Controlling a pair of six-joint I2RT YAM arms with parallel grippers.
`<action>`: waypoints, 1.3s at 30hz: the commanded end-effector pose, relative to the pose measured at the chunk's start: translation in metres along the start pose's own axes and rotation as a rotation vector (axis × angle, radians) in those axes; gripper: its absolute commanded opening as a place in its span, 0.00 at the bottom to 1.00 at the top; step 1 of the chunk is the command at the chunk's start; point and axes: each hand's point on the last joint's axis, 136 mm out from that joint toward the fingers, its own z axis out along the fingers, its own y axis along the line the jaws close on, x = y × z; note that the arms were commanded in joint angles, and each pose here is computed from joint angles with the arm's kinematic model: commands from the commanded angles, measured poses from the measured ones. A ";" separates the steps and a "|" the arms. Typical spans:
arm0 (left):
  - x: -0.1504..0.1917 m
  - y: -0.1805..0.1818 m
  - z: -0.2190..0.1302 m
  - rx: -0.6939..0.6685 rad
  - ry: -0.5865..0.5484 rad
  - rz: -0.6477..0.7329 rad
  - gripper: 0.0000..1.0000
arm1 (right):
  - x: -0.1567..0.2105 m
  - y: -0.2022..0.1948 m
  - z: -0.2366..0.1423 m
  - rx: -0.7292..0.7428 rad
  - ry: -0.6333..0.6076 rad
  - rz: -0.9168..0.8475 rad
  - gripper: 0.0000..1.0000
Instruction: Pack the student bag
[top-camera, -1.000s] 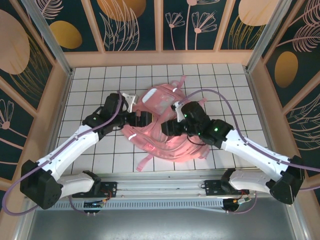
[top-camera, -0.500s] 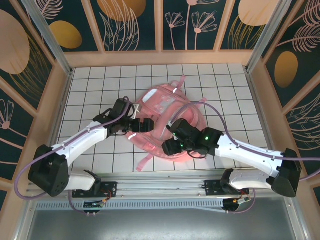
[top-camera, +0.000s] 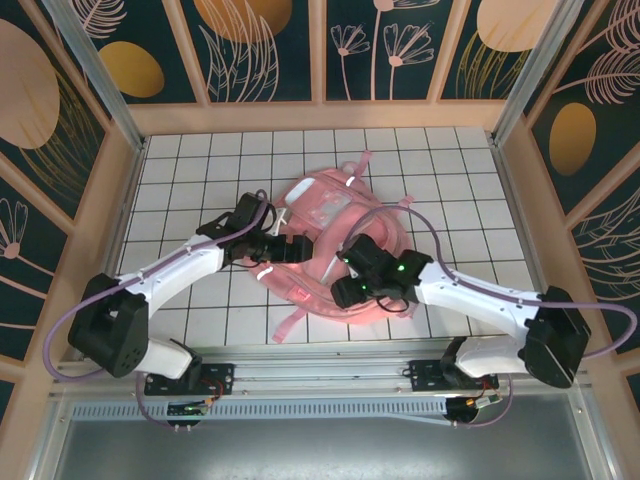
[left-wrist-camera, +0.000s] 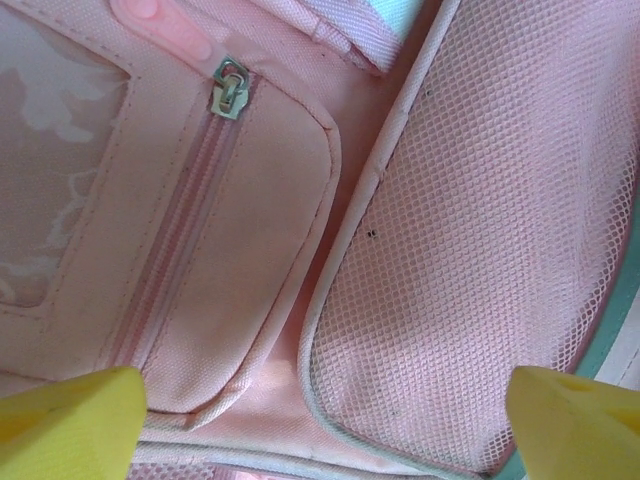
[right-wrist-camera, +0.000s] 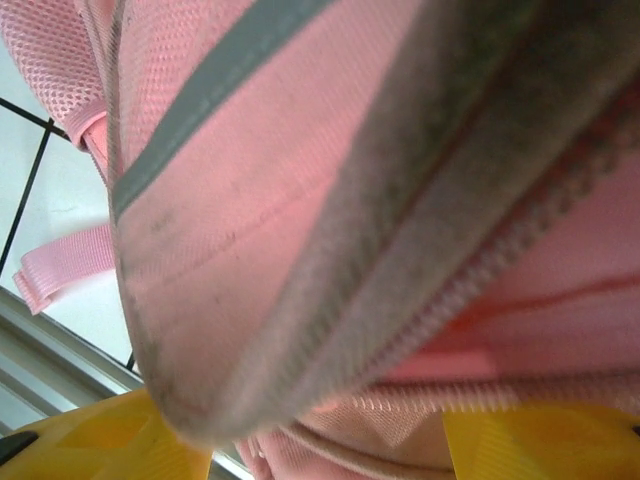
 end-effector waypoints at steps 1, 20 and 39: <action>0.004 -0.002 0.007 0.029 0.023 0.002 0.87 | -0.010 0.015 0.009 -0.008 -0.006 -0.070 0.61; 0.013 0.012 0.013 -0.019 0.053 -0.003 0.81 | 0.015 0.032 0.062 0.432 0.077 -0.156 0.60; 0.016 0.022 -0.033 -0.141 -0.043 0.144 0.99 | -0.025 0.060 0.031 0.204 -0.049 -0.140 0.00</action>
